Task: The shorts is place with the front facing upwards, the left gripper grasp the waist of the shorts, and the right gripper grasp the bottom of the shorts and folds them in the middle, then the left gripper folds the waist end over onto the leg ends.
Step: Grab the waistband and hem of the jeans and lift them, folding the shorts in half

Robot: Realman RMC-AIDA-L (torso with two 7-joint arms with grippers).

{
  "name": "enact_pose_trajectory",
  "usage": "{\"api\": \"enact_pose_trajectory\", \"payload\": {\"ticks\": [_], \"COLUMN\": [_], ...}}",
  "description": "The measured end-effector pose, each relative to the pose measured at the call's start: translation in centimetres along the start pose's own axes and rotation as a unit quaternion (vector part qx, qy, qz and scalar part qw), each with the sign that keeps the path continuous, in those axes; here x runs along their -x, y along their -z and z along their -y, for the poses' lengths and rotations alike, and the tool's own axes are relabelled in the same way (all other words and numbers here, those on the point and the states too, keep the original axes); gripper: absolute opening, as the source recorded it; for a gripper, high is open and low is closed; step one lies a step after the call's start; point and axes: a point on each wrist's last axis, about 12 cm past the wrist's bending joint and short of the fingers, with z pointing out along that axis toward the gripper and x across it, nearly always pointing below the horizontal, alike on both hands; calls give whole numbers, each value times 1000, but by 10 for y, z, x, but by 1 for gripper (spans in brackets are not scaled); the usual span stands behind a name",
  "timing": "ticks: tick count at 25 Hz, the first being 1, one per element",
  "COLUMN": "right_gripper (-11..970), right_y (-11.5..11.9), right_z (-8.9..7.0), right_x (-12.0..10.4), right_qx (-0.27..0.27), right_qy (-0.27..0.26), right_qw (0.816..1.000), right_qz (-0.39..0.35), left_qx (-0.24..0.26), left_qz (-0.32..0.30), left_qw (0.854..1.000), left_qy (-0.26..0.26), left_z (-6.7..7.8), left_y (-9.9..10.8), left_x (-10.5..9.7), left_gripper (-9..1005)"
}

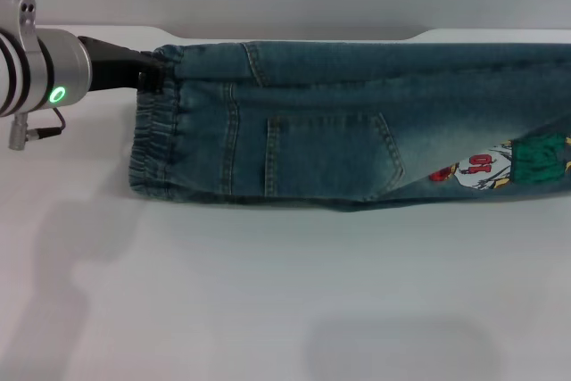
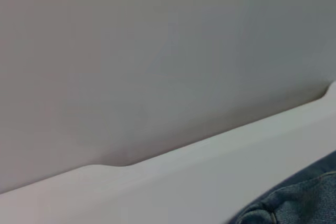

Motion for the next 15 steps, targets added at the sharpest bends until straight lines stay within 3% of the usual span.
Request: {"api": "enact_pose_trajectory", "payload": {"ticks": [9,15], "right_gripper": [-2,-3], "right_y": [-27,-43], "right_z": [11,20], "right_x": [-5,-15], "right_qx": [3,-10], "right_qy": [-7,20], "right_qw": [1000,1000], "right_qz": [4,8], "left_qx": [6,2], "left_qz": [19,31], "left_qw": [1000,999], "left_qy": [17,21], "left_z": [-7,-9], "left_y": [-14,-23], "left_x": [-8,-13], "left_gripper": [84,85]}}
